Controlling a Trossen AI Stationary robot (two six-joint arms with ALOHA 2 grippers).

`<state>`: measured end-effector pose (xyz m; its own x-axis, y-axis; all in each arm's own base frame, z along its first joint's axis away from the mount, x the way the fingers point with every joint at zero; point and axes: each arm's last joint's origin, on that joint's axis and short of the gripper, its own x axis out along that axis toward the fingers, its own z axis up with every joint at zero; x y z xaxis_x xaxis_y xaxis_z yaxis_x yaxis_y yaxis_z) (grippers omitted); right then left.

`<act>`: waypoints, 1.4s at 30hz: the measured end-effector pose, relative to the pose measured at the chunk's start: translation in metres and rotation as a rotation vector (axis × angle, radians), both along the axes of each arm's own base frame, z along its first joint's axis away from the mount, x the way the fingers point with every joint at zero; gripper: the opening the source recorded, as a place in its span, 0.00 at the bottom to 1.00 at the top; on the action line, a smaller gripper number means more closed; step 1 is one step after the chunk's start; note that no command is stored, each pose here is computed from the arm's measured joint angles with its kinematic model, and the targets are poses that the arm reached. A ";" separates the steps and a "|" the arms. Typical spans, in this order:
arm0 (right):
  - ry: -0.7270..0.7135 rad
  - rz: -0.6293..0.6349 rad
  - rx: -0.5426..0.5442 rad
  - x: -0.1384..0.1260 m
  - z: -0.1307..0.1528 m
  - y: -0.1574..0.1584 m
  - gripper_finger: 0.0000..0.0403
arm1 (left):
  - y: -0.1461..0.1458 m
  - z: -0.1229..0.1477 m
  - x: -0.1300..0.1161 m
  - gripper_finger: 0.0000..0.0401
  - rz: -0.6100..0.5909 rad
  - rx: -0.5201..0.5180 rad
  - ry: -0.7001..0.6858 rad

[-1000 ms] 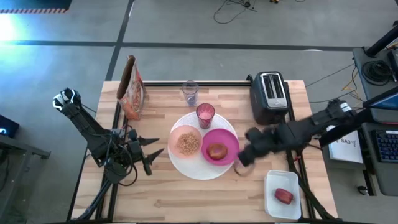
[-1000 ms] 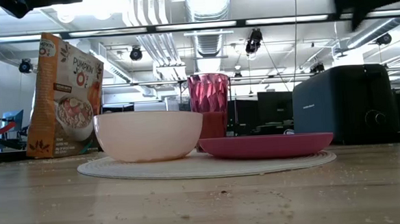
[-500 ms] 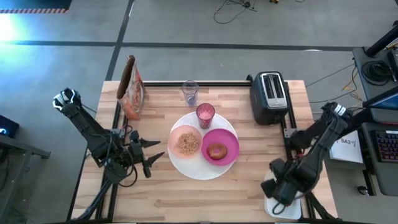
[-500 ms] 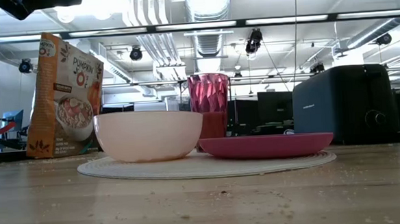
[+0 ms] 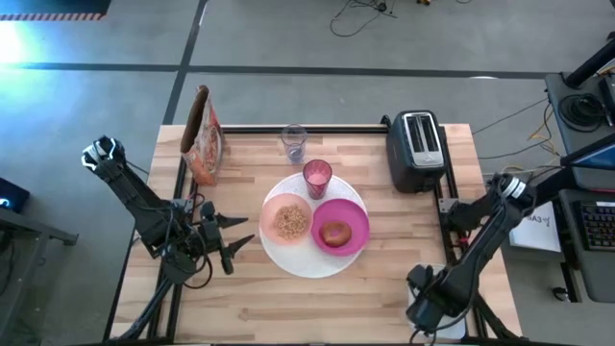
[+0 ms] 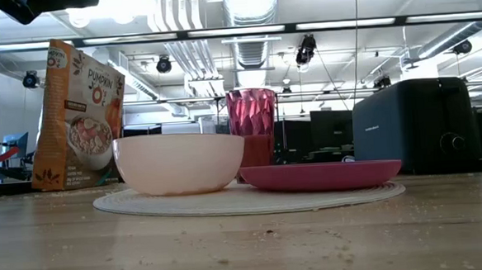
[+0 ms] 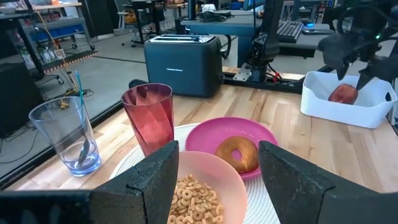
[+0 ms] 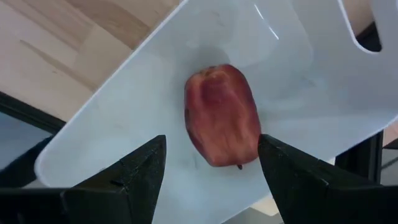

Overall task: Arrange a breakfast setting
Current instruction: Put the red apple on the white table mat to the right of the red cup

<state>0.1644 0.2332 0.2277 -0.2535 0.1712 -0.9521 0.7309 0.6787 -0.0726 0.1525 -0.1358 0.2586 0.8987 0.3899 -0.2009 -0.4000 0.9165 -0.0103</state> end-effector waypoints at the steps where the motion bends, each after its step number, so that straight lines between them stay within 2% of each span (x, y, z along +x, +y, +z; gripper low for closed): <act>1: 0.006 0.006 -0.004 0.001 -0.002 0.001 0.61 | 0.000 0.000 0.000 0.51 0.000 0.000 0.000; 16: 0.054 0.118 -0.039 0.003 -0.029 0.004 0.61 | 0.000 0.000 0.000 0.51 -0.002 0.019 0.006; 24: 0.143 0.117 0.071 -0.004 -0.051 0.002 0.61 | 0.000 0.000 0.000 0.51 -0.002 0.019 0.006; 31: 0.180 0.133 0.080 -0.010 -0.062 -0.004 0.60 | 0.000 0.000 0.000 0.51 -0.002 0.024 0.009; 34: 0.186 0.117 0.070 -0.011 -0.063 -0.006 0.55 | 0.000 0.000 0.000 0.51 -0.003 0.025 0.010; 40: 0.179 0.144 0.076 -0.011 -0.060 -0.005 0.37 | 0.000 0.000 0.000 0.51 -0.002 0.028 0.011; 42: 0.166 0.164 0.092 -0.010 -0.056 -0.004 0.36 | 0.000 0.000 0.000 0.51 -0.001 0.029 0.011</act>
